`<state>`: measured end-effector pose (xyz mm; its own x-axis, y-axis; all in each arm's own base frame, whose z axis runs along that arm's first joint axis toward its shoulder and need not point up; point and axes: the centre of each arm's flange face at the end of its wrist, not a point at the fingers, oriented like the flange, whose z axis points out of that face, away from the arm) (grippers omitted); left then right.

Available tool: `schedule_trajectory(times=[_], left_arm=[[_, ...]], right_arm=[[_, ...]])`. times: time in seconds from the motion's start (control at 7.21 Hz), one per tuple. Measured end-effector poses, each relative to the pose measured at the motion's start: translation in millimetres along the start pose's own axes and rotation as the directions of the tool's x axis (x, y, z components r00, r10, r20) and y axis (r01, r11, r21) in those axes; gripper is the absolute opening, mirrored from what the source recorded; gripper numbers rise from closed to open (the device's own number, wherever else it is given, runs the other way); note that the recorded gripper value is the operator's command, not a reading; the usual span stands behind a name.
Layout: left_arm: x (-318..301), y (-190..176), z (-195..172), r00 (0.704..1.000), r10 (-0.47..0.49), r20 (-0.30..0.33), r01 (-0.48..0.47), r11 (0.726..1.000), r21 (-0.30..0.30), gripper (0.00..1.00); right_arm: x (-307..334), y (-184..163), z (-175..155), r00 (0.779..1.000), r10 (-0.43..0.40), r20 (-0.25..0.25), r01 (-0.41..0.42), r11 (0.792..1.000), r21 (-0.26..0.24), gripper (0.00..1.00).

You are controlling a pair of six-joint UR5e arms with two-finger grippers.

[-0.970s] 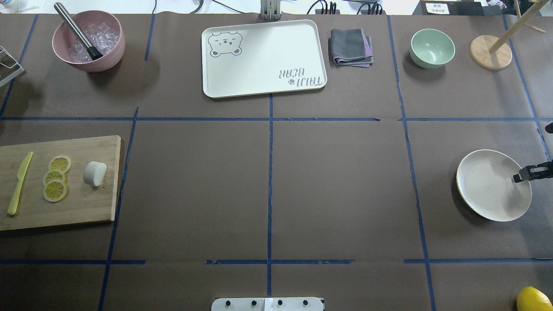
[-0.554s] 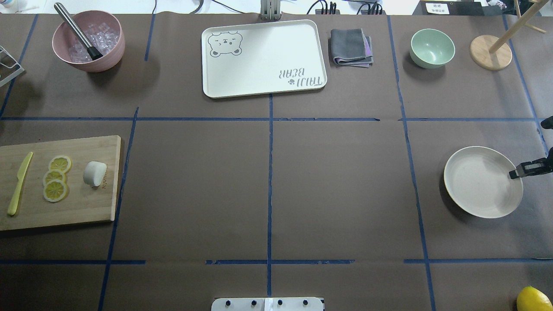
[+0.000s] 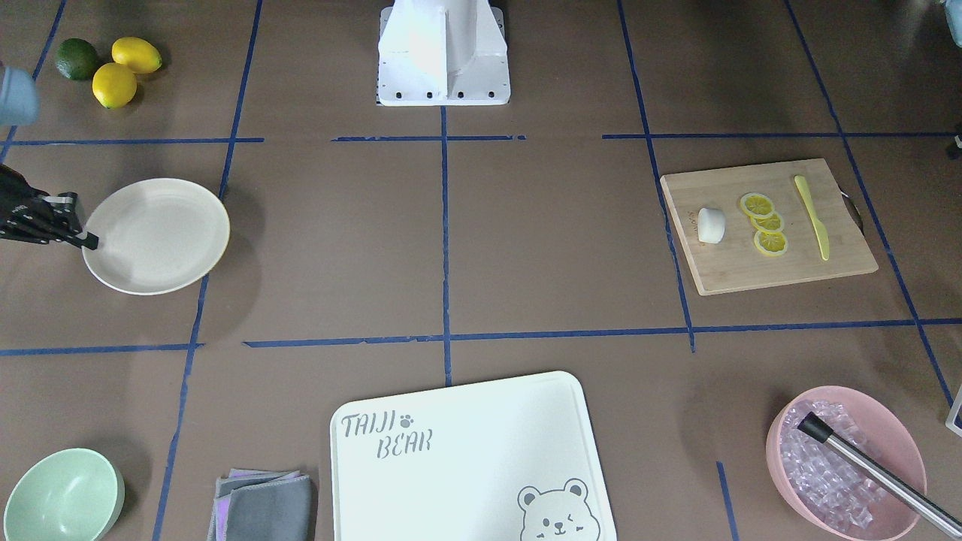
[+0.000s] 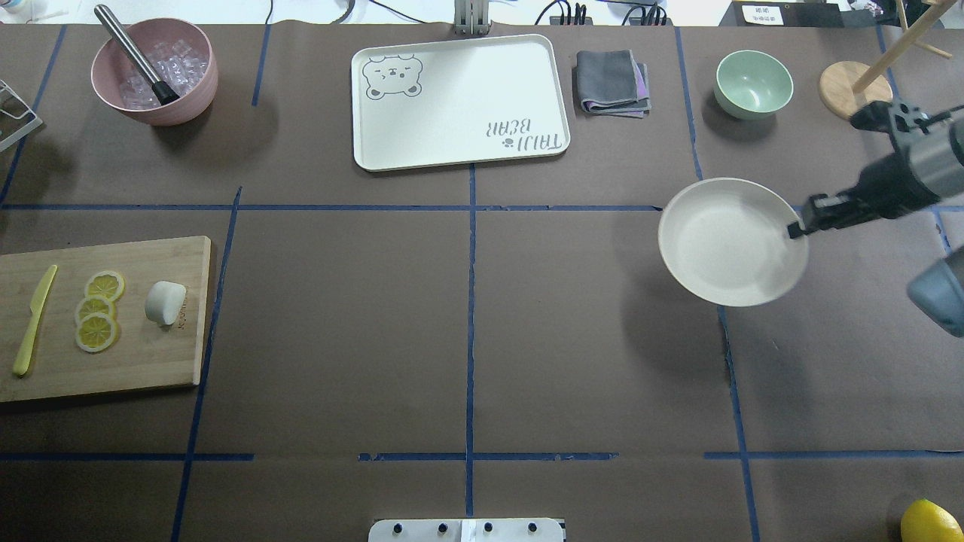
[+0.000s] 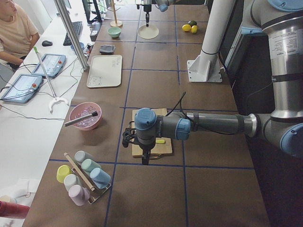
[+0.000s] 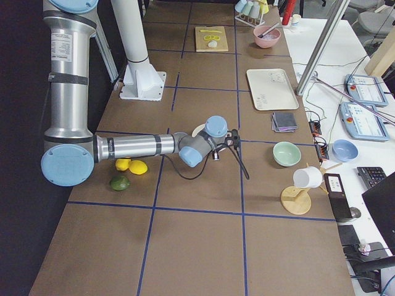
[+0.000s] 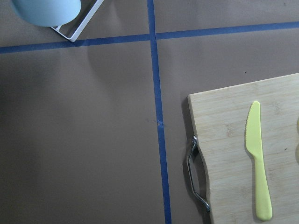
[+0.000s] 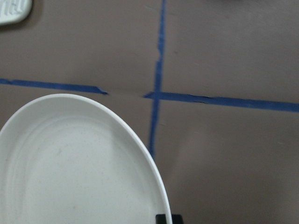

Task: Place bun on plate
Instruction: 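Slide the white plate with the right gripper toward the table center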

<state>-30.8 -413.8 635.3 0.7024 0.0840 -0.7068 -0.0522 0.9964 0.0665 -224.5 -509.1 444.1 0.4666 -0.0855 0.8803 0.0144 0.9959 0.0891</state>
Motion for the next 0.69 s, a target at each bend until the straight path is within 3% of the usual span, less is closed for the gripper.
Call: schedule_trajectory(times=[0.28, 0.69], left_arm=[[0.3, -0.4, -0.2, 1.0, 0.001, 0.0, -0.001, 1.0, 0.001, 1.0], [0.2, -0.5, -0.4, 1.0, 0.0, 0.0, 0.0, 1.0, 0.001, 1.0]], right_arm=[[-139.7, -28.7, 18.5, 0.996, 0.091, 0.015, -0.091, 0.996, -0.008, 0.0], [-259.9, 20.2, 124.8, 0.992, 0.114, -0.054, -0.112, 0.993, 0.044, 0.0]])
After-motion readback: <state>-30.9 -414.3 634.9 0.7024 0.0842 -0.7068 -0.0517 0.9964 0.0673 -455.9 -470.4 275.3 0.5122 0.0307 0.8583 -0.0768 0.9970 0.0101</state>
